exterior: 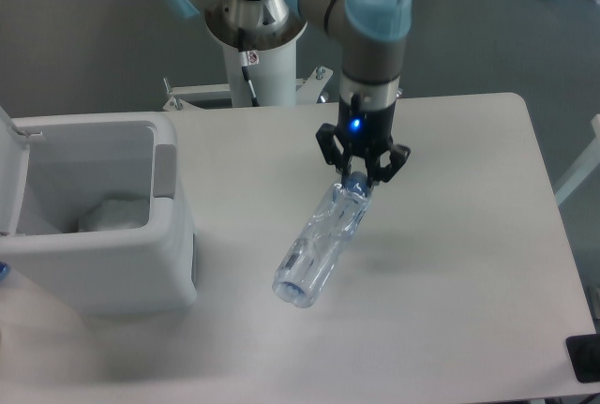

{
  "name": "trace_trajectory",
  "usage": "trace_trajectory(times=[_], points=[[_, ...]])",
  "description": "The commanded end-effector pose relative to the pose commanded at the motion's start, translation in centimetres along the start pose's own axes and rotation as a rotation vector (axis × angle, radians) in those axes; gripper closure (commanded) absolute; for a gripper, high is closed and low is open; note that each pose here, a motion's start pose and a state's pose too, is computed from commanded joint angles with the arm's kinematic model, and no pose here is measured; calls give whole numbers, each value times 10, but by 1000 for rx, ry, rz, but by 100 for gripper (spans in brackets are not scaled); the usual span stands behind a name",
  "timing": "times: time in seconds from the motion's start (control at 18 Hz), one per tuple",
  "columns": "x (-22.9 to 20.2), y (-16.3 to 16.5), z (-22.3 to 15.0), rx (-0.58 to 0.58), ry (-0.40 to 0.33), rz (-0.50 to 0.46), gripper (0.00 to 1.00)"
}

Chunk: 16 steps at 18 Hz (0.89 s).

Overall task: Place the trash in the trash can
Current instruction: 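Lift the clear water bottle by its cap and carry it over the bin, then lower the bottle into the bin and open the gripper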

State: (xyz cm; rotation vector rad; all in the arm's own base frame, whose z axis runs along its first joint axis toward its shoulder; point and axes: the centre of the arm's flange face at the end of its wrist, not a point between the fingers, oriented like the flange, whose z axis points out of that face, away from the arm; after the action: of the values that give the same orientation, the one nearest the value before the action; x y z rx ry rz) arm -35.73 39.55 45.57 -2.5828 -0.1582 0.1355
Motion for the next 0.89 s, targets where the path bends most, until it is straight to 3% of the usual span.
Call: trace_trajectory(times=[0.17,0.44,0.67,0.89], points=[[20,-20,-40,110,6,-84,87],[88,-44,-79,191,40,-100,87],[151,-67,-71,207,117,-17,87],[189,-79,-66,209,181,-8,87]])
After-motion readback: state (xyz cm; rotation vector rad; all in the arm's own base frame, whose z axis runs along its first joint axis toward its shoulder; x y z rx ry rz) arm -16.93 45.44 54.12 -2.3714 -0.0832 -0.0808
